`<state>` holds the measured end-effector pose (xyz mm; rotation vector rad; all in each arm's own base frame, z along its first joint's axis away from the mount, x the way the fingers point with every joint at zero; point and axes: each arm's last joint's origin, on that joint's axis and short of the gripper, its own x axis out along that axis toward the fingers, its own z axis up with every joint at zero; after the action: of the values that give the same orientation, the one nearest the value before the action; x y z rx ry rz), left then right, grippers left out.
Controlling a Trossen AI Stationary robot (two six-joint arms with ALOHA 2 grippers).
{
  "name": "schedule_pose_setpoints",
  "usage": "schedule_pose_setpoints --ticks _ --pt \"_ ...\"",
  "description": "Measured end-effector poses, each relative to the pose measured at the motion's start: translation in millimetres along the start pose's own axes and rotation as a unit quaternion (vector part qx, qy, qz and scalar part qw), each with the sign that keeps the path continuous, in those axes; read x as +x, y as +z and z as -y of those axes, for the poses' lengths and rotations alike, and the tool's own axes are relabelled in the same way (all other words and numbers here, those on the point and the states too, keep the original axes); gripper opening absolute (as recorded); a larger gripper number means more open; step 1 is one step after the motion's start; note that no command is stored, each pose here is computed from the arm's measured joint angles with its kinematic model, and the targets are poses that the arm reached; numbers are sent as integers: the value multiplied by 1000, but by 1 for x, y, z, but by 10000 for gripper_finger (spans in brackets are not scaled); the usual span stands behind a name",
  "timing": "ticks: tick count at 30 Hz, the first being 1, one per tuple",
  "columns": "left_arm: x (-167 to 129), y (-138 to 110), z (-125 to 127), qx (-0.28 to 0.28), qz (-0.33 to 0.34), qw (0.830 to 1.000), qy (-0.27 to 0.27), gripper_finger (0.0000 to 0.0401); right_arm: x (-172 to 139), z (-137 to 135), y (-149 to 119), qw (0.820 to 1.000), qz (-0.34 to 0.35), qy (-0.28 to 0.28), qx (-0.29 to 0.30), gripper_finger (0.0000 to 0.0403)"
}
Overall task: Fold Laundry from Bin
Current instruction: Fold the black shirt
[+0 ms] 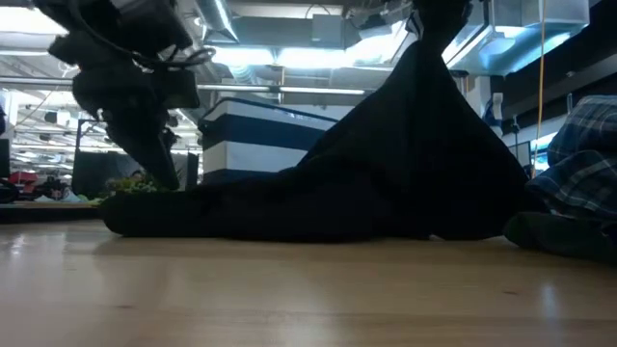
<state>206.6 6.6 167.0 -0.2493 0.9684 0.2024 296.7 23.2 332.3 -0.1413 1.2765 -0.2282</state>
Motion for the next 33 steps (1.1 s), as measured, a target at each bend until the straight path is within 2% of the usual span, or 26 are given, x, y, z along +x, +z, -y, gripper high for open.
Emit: schedule_pose_setpoints --ticks 2,9,18,22,25,28,32,33 --pt "3 0 -7 -14 6 1000 -13 145 0 0 0 1000 0 0 0 1" --pt "4 1 -23 -35 5 999 -9 145 0 0 0 1000 -1 4 0 1" --pt "17 -2 -25 -44 -32 998 -39 145 0 0 0 1000 0 4 0 1" --pt "27 -5 -26 -45 -52 997 -30 145 0 0 0 1000 1 4 0 1" --pt "30 -4 -26 -26 -51 998 -31 140 0 0 0 1000 0 4 -1 1" --pt "30 -1 -26 -1 -32 999 -36 107 0 0 0 1000 0 2 -4 1" --pt "25 11 -23 35 -11 998 -41 22 0 2 0 1000 0 -26 -14 1" --pt "24 14 -23 38 -6 998 -41 12 0 2 0 999 0 -34 -15 1"
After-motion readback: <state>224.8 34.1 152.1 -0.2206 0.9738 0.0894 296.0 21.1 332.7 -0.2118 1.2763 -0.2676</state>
